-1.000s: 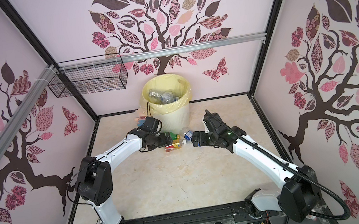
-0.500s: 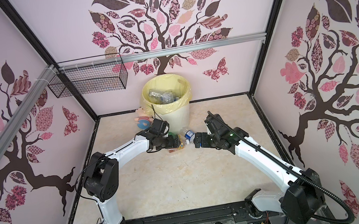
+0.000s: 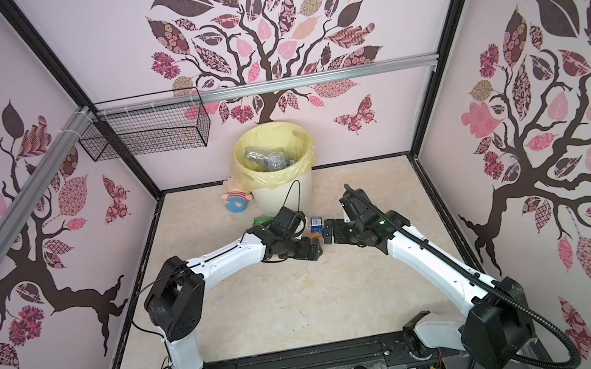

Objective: Throw the plastic bottles in the bin
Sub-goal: 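Lower left gripper onto the red-gold Dongpeng bottle while right gripper approaches, then close left gripper around the Dongpeng bottle body, then lift the Dongpeng bottle with left gripper toward the right gripper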

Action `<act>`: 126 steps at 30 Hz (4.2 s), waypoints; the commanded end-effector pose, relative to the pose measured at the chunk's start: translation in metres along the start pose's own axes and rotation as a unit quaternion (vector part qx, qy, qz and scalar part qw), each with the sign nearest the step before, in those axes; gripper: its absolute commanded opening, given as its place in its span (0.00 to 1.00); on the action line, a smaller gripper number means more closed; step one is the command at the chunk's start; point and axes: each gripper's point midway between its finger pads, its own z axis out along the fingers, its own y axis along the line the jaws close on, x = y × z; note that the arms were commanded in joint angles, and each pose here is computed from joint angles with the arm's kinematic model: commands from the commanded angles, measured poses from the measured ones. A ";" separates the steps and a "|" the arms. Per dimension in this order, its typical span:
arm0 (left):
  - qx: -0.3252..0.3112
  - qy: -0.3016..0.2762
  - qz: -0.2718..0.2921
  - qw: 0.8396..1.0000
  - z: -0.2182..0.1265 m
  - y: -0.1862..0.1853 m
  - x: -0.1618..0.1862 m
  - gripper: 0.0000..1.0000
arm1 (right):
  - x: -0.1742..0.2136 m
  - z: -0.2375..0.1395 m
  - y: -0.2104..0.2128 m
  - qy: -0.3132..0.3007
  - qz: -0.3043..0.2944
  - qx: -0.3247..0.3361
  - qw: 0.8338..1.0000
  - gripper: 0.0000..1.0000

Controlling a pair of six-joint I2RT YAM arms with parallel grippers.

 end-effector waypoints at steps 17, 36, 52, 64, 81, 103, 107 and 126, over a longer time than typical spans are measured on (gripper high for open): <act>-0.028 -0.061 0.045 0.997 -0.043 0.006 -0.039 0.97 | -0.014 -0.024 -0.019 -0.033 0.038 0.005 0.999 1.00; -0.041 -0.010 0.155 0.987 0.022 -0.002 -0.014 0.97 | -0.003 -0.032 -0.040 -0.016 0.079 0.021 0.997 1.00; -0.048 0.039 0.142 0.988 0.036 0.011 0.022 0.64 | 0.001 -0.021 -0.037 -0.008 0.101 -0.001 0.995 1.00; -0.077 0.058 0.133 0.986 0.034 0.026 0.043 0.65 | -0.002 -0.019 -0.032 -0.009 0.110 -0.029 0.993 1.00; -0.082 0.046 0.132 0.987 0.020 0.019 0.051 0.51 | -0.001 -0.024 -0.033 -0.012 0.118 -0.029 0.992 1.00; 0.065 -0.139 0.029 0.988 -0.139 -0.056 -0.034 0.52 | -0.080 -0.071 0.063 -0.043 0.073 -0.190 0.978 1.00; 0.089 -0.162 0.035 0.982 -0.163 -0.071 -0.049 0.52 | -0.085 -0.074 0.071 -0.046 0.068 -0.206 0.975 0.97; 0.104 -0.175 0.057 0.977 -0.189 -0.087 -0.063 0.52 | -0.069 -0.050 0.103 0.002 0.065 -0.257 0.964 0.82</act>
